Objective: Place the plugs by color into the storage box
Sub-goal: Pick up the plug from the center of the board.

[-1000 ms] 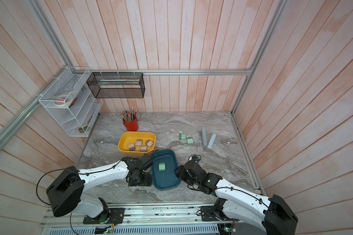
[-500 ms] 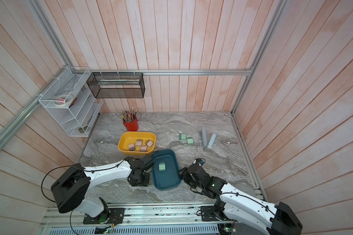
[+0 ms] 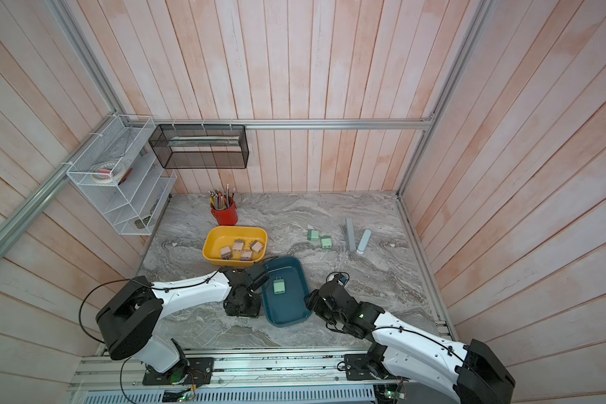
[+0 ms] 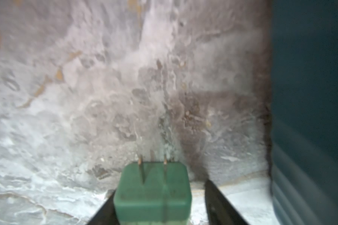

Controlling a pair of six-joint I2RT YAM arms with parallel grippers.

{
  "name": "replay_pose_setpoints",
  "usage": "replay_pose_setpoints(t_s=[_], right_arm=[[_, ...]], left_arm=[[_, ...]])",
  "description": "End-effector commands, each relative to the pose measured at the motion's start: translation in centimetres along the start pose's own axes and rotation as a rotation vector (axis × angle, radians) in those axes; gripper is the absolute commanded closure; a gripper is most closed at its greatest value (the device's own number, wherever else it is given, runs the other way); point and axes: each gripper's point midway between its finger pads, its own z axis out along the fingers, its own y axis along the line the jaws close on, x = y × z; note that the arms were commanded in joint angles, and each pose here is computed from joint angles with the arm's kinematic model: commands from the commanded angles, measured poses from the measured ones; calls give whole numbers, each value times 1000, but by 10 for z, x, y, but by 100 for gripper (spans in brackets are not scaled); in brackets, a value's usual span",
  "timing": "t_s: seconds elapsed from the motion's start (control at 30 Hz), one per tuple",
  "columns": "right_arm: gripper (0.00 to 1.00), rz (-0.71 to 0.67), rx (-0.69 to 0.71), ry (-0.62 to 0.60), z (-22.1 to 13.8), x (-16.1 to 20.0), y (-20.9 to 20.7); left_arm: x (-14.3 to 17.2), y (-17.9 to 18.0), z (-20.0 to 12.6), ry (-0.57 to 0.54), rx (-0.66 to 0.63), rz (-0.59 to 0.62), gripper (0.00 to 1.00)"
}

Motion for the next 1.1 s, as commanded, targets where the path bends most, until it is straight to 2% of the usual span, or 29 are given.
replay_pose_setpoints(t_s=[0.0,0.27,0.7,0.93,1.07], right_arm=[[35,-16,-18,-1,-4,-1,8],[35,-6,-20,-14,-7,-3,7],[35,-13,-17,-1,0,-2,13],[35,-13,-23,-32,-7,-9,18],[35,7,-15,-26,-7,-6,11]], left_arm=[[-5,0,16,-1,-4,34,46],[1,7,4,-15,-10,22,57],[-16,22,-65,-109,17,-39,57],[-45,0,-102,-172,66,-20,58],[-66,-18,-111,-189,93,-13,58]])
